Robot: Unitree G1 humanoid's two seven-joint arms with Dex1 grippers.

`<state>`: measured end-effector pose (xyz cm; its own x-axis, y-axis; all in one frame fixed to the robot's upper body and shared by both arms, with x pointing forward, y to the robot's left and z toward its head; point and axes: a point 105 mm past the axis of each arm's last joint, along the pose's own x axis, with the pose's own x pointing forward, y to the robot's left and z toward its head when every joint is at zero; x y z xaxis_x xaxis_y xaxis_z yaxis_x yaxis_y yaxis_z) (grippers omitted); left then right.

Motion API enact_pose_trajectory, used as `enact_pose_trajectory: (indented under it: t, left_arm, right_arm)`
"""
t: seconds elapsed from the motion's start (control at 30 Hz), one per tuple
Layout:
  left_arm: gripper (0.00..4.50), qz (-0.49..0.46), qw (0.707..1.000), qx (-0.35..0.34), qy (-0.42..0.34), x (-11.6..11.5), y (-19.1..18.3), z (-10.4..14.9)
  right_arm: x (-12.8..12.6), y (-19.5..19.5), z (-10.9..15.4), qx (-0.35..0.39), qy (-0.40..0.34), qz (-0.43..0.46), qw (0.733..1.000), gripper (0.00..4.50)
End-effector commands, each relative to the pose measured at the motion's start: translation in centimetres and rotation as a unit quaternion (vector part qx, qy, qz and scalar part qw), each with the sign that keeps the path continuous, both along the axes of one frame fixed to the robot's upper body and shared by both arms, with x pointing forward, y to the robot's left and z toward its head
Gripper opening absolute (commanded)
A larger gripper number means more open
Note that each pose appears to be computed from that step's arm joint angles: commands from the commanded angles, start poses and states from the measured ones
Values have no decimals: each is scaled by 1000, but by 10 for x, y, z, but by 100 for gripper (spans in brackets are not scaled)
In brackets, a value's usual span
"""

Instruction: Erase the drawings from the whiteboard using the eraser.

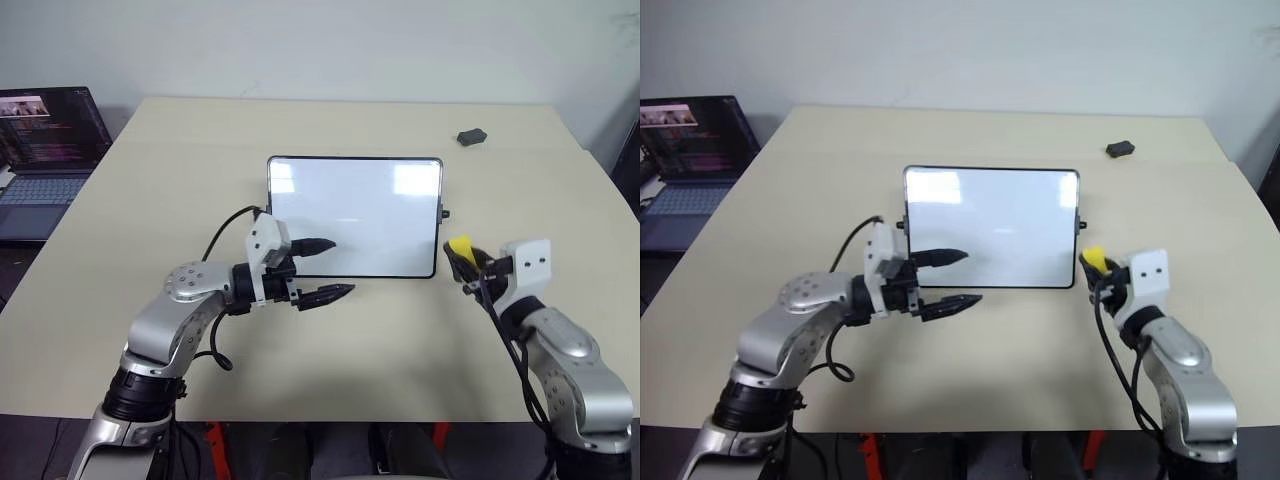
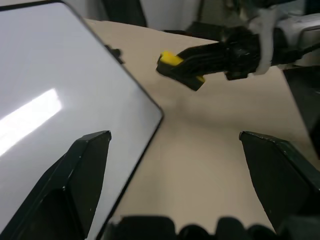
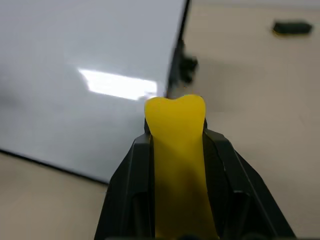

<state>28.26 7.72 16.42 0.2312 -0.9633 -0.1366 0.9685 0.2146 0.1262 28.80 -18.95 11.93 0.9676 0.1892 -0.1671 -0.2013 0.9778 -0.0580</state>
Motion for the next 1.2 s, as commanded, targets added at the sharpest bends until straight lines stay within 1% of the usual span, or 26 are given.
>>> enact_pose_trajectory:
  t: [0.03, 0.17, 0.23, 0.4, 0.7, 0.73, 0.77, 0.8, 0.93, 0.97, 1.0, 1.03, 1.1, 1.17, 1.2]
  left_arm:
    - [450, -56, 998, 28, -13, -7, -10, 0]
    - [450, -101, 992, 68, -15, -10, -16, -9]
    - [450, -111, 990, 82, -25, -8, -18, -11]
    - [450, -129, 984, 110, -59, -4, -27, -15]
    - [450, -127, 985, 101, -62, -5, -32, -15]
    - [450, -124, 985, 101, -62, -5, -32, -15]
    - [450, -121, 986, 101, -62, -4, -31, -15]
    - [450, -119, 986, 101, -61, -4, -31, -15]
    - [450, -112, 987, 99, -59, -5, -28, -16]
    - [450, -108, 988, 98, -58, -5, -28, -16]
    - [450, -103, 988, 96, -58, -4, -26, -16]
    - [450, -96, 989, 94, -58, -3, -25, -15]
    - [450, -68, 992, 83, -65, 3, -20, -12]
    - [450, -20, 996, 61, -68, 12, -11, -6]
    - [450, 23, 997, 35, -65, 18, -2, -1]
  right_arm:
    - [-3, -10, 7, -14, -6, -47, 999, 98]
    - [-3, -18, 1, -21, 12, -83, 996, 98]
    - [-4, -23, -2, -23, 22, -98, 995, 98]
    - [-2, -21, -4, -20, 33, -90, 995, 98]
    - [8, -18, -11, -16, 55, -80, 995, 98]
    - [8, -19, -13, -16, 58, -81, 995, 172]
    - [9, -20, -14, -16, 60, -83, 995, 190]
    - [10, -21, -15, -17, 63, -83, 994, 221]
    - [11, -22, -16, -13, 62, -84, 994, 361]
    - [11, -22, -16, -11, 60, -84, 995, 403]
    - [12, -22, -14, -9, 54, -84, 995, 434]
    - [13, -21, -11, -7, 45, -84, 995, 446]
    - [14, -23, -2, -12, 23, -88, 996, 446]
    - [13, -20, 10, 8, -2, -77, 997, 446]
    - [11, -20, 15, 13, -14, -75, 997, 446]
